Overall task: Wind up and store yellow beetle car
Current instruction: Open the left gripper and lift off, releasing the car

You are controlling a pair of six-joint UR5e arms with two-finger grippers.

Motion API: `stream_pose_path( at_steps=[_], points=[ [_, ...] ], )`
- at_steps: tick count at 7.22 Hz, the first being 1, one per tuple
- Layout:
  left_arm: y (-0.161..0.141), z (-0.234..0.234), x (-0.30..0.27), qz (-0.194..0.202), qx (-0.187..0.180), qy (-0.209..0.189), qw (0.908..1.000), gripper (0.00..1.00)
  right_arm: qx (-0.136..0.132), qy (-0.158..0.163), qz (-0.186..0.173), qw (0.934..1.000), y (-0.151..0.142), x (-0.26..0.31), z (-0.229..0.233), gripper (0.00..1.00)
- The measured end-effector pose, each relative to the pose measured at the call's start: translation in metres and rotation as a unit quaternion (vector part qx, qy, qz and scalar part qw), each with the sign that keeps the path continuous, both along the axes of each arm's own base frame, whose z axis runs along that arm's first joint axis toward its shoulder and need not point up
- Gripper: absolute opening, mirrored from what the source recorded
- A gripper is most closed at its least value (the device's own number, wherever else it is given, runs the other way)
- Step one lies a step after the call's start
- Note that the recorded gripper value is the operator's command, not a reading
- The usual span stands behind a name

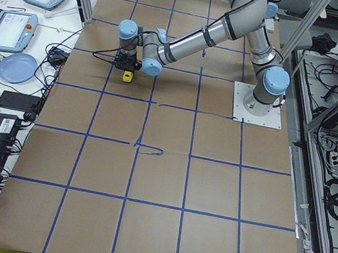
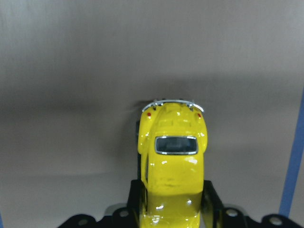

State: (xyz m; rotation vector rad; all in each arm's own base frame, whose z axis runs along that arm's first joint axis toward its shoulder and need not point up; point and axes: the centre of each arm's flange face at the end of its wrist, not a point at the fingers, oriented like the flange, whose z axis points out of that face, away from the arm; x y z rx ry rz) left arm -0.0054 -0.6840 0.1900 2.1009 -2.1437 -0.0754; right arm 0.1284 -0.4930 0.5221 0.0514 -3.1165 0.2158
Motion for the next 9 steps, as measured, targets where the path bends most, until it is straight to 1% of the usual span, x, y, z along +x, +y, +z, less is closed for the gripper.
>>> stream_pose_path(
  at_steps=[2, 4, 5, 7, 8, 9],
  points=[
    [0.0, 0.0, 0.033, -0.005, -0.004, -0.002, 1.0, 0.0, 0.0, 0.0, 0.0, 1.0, 0.0, 0.0, 0.0, 1.0],
    [0.002, 0.0, 0.057, -0.013, -0.008, -0.002, 0.9999, 0.88, 0.0, 0.0, 0.0, 1.0, 0.0, 0.0, 0.0, 1.0],
    [0.002, 0.002, 0.06, -0.007, -0.009, 0.0, 0.9999, 1.0, 0.0, 0.0, 0.0, 1.0, 0.0, 0.0, 0.0, 1.0],
    [0.002, 0.01, 0.056, -0.004, -0.015, -0.003, 0.9999, 1.0, 0.0, 0.0, 0.0, 1.0, 0.0, 0.0, 0.0, 1.0],
    [0.002, 0.017, 0.052, -0.006, -0.02, -0.005, 0.9998, 1.0, 0.0, 0.0, 0.0, 1.0, 0.0, 0.0, 0.0, 1.0],
    [0.001, 0.031, 0.043, -0.016, -0.031, -0.008, 0.9994, 0.98, 0.0, 0.0, 0.0, 1.0, 0.0, 0.0, 0.0, 1.0]
  ],
)
